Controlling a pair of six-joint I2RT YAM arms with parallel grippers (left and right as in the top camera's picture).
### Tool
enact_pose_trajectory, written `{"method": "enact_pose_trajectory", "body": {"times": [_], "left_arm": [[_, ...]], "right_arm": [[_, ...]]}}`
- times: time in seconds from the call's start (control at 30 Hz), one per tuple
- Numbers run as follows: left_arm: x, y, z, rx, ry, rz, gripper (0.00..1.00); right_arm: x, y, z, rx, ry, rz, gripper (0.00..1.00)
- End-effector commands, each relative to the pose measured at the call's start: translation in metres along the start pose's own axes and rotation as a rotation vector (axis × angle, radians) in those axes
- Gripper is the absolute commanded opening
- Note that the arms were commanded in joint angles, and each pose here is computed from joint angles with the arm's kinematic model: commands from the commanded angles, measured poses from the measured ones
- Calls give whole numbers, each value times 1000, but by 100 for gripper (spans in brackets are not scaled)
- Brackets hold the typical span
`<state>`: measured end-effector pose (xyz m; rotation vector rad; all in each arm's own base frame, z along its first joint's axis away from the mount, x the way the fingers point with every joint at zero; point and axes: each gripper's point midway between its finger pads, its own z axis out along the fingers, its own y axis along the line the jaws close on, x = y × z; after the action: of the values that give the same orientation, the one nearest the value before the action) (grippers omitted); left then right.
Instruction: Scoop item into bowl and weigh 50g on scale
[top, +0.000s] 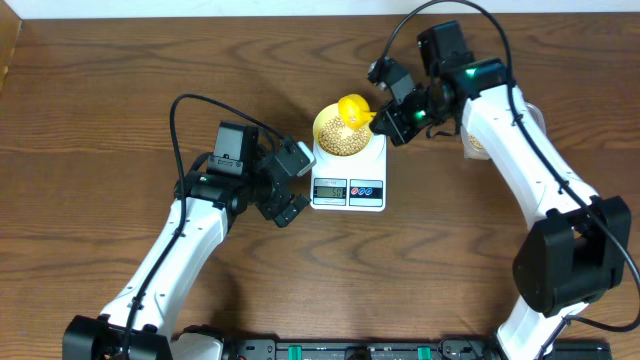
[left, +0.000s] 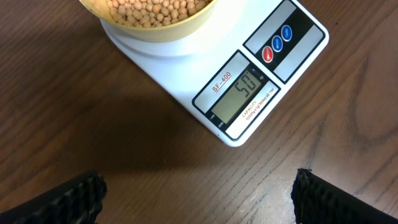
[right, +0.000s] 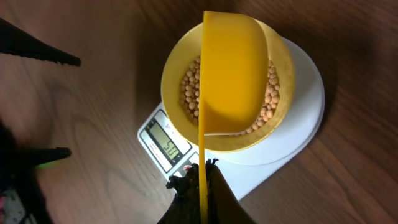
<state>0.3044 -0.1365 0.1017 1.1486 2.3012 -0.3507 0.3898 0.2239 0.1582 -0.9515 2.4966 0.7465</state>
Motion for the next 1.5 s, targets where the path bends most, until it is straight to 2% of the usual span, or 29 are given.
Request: {"method": "enact_pose_trajectory", "body": {"times": [0.0,0.57,0.87,1.13,1.47], "left_arm": [[-3,0,-4,0,-18,15,98],[-3,0,-4,0,-18,15,98],[-3,0,-4,0,-18,15,98],[-3,0,-4,0,-18,15,98],[-3,0,-4,0,-18,15,98]], "right_arm": [[-10,11,-6,59,-7,-48,1],[-8,15,5,170,47,-108,1],[-15,32,2,8,-13,-79,1],[-24,22,-29,-187,-135,38,1],[-44,-25,-107,-184,-338,96,1]]}}
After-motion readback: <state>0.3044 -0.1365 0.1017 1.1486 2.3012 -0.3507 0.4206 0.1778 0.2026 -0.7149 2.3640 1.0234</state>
